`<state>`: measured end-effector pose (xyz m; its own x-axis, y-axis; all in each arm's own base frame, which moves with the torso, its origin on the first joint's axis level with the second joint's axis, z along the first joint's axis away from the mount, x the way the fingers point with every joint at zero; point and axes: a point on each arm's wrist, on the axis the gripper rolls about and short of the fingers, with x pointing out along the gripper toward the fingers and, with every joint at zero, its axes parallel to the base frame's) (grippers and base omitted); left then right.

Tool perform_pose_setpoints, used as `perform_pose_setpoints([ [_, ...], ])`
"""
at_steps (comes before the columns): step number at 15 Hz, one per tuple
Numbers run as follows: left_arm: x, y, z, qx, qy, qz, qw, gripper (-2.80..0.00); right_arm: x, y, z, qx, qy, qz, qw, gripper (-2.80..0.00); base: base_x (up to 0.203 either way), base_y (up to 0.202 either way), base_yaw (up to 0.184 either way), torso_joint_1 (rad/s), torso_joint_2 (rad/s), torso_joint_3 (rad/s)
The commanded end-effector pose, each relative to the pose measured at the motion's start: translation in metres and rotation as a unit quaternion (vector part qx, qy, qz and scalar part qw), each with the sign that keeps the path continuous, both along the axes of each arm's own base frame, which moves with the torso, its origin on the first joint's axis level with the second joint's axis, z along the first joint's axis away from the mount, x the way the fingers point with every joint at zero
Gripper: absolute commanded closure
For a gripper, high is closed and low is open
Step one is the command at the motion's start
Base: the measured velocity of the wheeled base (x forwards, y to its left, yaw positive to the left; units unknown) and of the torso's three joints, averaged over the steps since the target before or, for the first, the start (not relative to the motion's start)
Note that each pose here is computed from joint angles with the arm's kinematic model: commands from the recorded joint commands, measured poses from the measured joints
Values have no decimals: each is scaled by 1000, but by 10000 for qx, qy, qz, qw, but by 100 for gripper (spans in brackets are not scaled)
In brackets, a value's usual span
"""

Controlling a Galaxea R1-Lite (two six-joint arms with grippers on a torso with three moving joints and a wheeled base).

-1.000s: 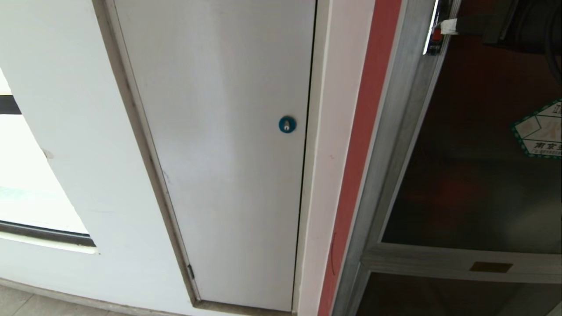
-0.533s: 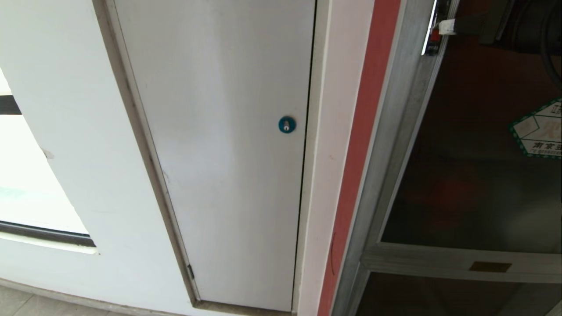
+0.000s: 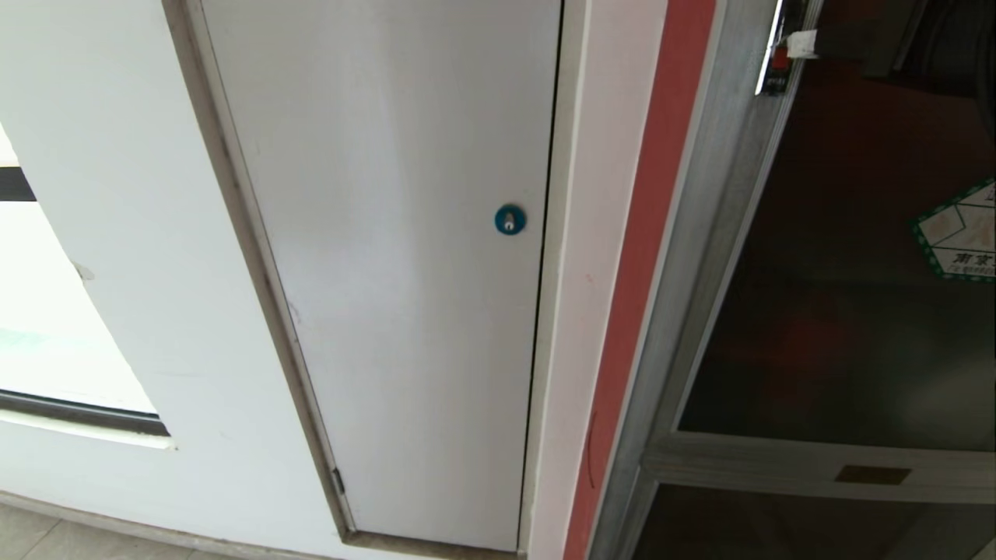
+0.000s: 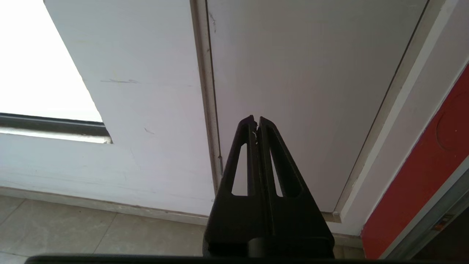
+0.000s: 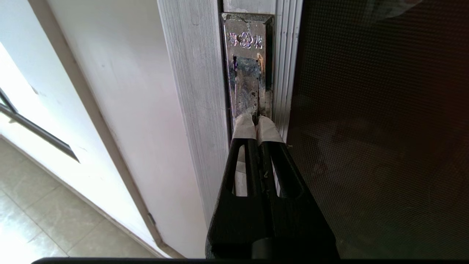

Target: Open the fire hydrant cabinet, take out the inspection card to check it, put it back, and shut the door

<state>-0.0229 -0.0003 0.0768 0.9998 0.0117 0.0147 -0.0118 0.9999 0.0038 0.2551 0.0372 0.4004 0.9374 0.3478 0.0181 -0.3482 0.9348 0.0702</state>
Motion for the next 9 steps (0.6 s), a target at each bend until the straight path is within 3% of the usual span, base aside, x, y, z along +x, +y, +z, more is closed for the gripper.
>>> perform_pose_setpoints([
  [1, 0, 0, -2, 1, 27, 3, 10000, 0, -6, 0, 2, 12, -25, 36, 10000, 0, 0, 0, 0, 0, 0, 0],
  [9, 0, 0, -2, 3, 27, 3, 10000, 0, -26, -3, 7, 50, -140, 125, 9998, 0, 0, 0, 0, 0, 0, 0],
])
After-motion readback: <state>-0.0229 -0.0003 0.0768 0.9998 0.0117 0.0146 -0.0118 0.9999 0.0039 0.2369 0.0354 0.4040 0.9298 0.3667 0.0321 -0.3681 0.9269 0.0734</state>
